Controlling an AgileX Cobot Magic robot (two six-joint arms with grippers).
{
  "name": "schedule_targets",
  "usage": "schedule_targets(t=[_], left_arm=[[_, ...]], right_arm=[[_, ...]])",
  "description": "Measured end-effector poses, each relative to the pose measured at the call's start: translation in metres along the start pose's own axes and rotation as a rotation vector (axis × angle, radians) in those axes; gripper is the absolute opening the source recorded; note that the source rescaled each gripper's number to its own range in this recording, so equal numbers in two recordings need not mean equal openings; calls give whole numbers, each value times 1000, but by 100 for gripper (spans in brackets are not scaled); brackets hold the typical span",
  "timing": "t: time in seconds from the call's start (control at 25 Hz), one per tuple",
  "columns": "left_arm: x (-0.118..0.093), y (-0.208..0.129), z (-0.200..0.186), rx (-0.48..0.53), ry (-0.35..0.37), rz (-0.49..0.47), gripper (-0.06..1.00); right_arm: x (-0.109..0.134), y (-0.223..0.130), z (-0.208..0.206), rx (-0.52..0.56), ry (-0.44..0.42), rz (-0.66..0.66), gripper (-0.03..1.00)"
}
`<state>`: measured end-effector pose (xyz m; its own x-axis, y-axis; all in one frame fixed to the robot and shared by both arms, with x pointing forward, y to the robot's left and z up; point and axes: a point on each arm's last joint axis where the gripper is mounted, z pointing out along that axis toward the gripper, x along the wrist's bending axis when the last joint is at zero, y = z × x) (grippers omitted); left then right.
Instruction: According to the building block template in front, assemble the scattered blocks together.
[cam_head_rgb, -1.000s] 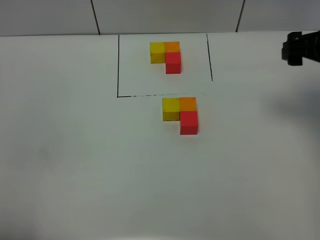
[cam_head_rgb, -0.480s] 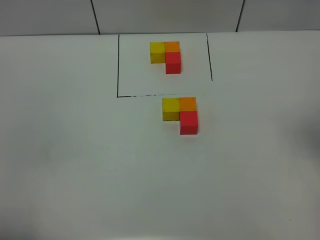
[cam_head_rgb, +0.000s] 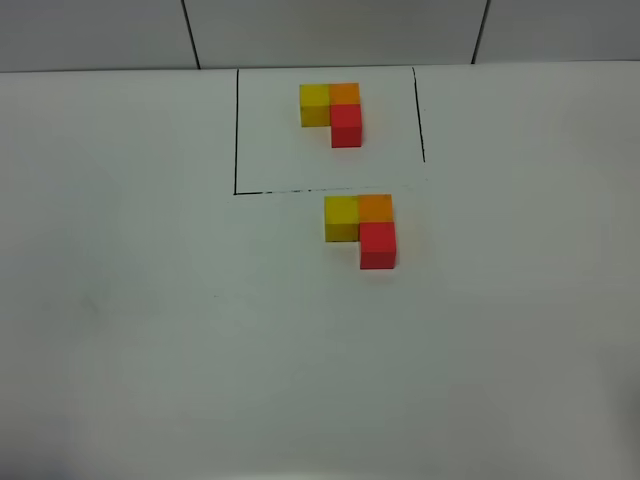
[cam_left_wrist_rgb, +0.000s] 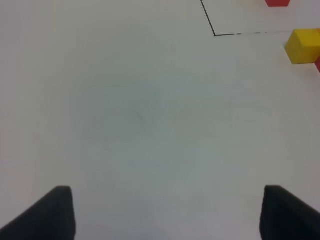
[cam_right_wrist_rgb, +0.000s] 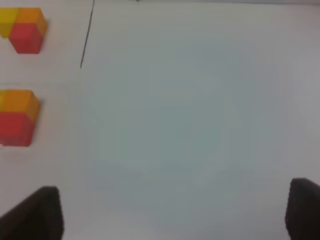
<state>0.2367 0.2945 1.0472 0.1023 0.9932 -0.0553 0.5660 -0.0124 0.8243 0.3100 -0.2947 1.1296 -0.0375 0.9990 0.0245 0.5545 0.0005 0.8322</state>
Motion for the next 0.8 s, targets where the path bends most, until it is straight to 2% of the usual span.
schedule_targets(t=[0.2,0.48,0.8], left_arm=[[0,0,0,0,0,0,69],[0,0,0,0,0,0,69],[0,0,0,0,0,0,69]], right_arm=[[-1,-35,-18,-32,1,6,89],[-2,-72,-18,-32,1,7,89],[-2,-98,-18,-86,18,14,89]])
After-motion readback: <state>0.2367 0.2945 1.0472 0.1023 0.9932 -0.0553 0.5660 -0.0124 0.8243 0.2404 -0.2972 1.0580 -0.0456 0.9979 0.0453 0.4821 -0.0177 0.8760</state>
